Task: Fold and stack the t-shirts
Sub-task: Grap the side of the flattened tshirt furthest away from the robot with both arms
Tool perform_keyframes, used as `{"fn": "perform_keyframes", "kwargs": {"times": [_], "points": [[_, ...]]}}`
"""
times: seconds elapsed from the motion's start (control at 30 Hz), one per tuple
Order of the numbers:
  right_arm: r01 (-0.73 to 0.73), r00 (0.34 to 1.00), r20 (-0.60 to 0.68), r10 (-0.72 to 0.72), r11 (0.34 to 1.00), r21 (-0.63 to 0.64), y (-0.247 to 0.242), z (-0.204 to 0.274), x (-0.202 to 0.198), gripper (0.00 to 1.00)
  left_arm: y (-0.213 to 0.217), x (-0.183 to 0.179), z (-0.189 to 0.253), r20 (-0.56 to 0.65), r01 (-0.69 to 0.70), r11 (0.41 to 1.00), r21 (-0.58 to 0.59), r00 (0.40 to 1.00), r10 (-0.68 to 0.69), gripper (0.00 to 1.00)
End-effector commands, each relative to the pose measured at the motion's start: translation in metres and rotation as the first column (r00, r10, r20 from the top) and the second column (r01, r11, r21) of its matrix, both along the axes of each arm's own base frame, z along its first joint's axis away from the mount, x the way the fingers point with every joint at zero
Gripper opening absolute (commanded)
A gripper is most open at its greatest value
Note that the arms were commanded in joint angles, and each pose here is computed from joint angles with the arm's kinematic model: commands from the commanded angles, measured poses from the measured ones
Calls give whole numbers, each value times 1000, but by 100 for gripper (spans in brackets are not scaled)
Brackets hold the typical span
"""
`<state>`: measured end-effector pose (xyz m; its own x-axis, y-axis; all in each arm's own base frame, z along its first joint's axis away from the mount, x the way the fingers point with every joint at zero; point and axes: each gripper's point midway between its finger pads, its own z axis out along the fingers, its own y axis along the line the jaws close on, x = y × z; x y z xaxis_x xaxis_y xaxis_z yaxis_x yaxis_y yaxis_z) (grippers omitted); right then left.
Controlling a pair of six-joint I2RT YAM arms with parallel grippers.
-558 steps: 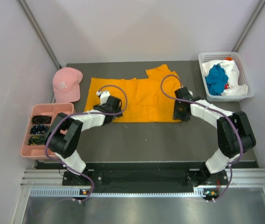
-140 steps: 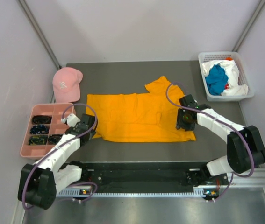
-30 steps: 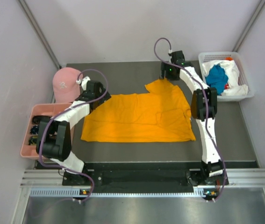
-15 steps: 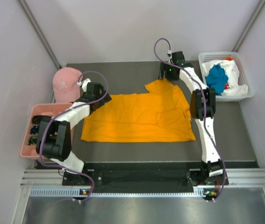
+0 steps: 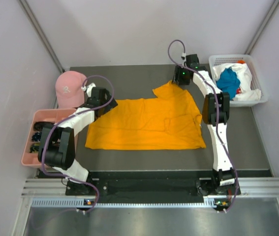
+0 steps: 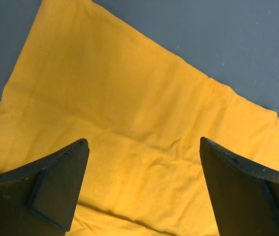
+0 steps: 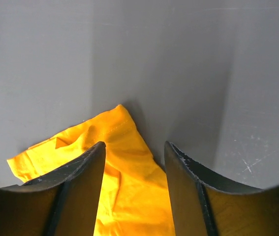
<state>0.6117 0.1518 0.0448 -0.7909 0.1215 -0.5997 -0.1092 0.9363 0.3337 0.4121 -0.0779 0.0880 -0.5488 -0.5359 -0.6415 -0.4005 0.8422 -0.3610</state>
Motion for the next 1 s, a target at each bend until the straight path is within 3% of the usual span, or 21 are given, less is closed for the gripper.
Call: {"fn": "perform_keyframes", "kwargs": {"times": [0.0,0.33,0.43,0.53,0.57,0.6,0.97], "points": [[-42,999,19,41,998,46,9,5,5,51,-2,9,10,51,-8,1000,-22,999,9,99],[-87,996,-9,87,994,69,16,0,-4,51,-2,8,8,43,-8,1000,-24,999,9,99],[-88,996,-9,89,993,72,16,0,-3,39,-1,8,9,45,-14,1000,-23,999,15,99],[-90,996,-8,91,993,73,16,0,-3,19,1,7,9,46,-19,1000,-17,999,19,99],[-89,996,-8,90,993,72,16,0,-3,6,1,7,8,44,-20,1000,-13,999,20,99],[-89,996,-8,90,993,72,15,0,-3,0,2,7,8,47,-20,1000,-11,999,21,99],[-95,995,4,95,993,72,15,2,-7,0,36,40,11,38,-69,993,92,997,66,99]]}}
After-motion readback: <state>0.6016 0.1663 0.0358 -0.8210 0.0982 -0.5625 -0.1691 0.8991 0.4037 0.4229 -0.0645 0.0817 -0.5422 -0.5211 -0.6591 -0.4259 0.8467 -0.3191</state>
